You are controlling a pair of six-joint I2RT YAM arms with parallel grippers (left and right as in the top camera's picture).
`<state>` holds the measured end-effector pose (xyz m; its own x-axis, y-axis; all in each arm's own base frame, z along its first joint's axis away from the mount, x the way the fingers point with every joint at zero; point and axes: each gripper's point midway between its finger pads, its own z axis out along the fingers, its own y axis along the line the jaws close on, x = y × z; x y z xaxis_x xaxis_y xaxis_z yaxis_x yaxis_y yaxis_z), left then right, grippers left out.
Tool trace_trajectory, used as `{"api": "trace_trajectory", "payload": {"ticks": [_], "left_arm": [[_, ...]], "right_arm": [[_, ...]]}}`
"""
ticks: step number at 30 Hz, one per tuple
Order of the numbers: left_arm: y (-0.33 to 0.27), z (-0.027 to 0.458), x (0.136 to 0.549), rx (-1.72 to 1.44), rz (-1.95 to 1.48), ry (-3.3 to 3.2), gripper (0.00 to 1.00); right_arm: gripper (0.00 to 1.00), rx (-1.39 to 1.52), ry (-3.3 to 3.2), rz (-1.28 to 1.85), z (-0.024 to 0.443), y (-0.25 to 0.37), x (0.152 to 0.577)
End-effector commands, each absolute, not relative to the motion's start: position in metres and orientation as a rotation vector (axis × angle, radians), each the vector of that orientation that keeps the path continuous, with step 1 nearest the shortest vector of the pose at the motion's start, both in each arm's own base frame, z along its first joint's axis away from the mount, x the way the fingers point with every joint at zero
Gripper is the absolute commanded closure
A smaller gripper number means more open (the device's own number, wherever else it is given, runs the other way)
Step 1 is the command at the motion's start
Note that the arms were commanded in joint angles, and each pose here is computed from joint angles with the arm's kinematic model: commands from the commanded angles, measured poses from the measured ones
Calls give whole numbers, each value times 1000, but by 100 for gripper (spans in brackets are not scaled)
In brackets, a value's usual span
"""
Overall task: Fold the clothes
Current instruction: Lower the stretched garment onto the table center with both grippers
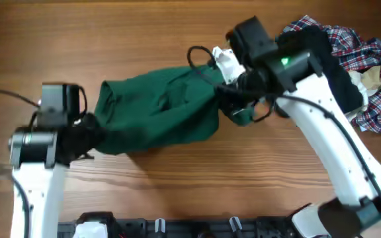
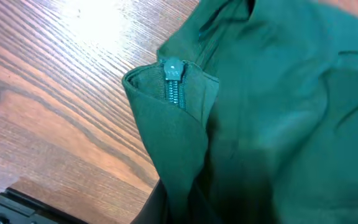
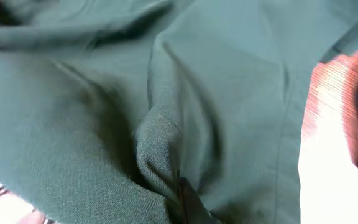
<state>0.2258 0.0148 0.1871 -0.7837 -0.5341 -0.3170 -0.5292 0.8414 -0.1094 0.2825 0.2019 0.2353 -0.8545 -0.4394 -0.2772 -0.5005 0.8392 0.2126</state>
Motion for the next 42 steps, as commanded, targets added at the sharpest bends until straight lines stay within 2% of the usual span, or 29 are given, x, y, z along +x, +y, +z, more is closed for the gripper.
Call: {"api": "trace_trajectory", "payload": {"ticks": [1, 4, 9, 14, 20, 24, 31, 36, 37, 38, 39, 40, 41, 42], "left_arm": [[14, 178, 211, -826, -33, 2674, 96], [14, 156, 199, -920, -23, 2689, 96], [7, 153, 198, -1005, -105, 2663, 96], [4, 139, 189, -1088, -115, 2682, 96], [-11, 100, 176, -1232, -182, 2719, 96], [-17, 79, 181, -1206, -201, 2711, 96], [2, 65, 230, -1156, -121, 2535, 96], [4, 40, 257, -1160, -88, 2534, 96], [4, 34, 259, -1164, -81, 2545, 94], [4, 28, 259, -1170, -70, 2560, 87], [4, 22, 259, -1175, -58, 2576, 56], [4, 19, 258, -1179, -50, 2588, 32], [4, 18, 258, -1176, -48, 2591, 23], [4, 19, 260, -1162, -52, 2587, 14]], "right_arm": [[96, -508, 2822, 274, 236, 186, 268], [96, -430, 2851, 297, 209, 179, 242], [96, -275, 2891, 361, 169, 161, 205], [96, -240, 2949, 368, 130, 157, 192], [96, -218, 2996, 450, 97, 163, 180], [96, -216, 2950, 430, 95, 166, 193], [96, -229, 2868, 255, 71, 164, 235], [96, -224, 2806, 246, 62, 160, 267], [96, -216, 2808, 240, 59, 156, 271], [94, -219, 2812, 235, 57, 155, 272], [76, -239, 2817, 230, 55, 155, 272], [51, -237, 2812, 232, 55, 155, 274], [40, -237, 2806, 236, 55, 156, 275], [34, -235, 2787, 247, 58, 158, 279]]}}
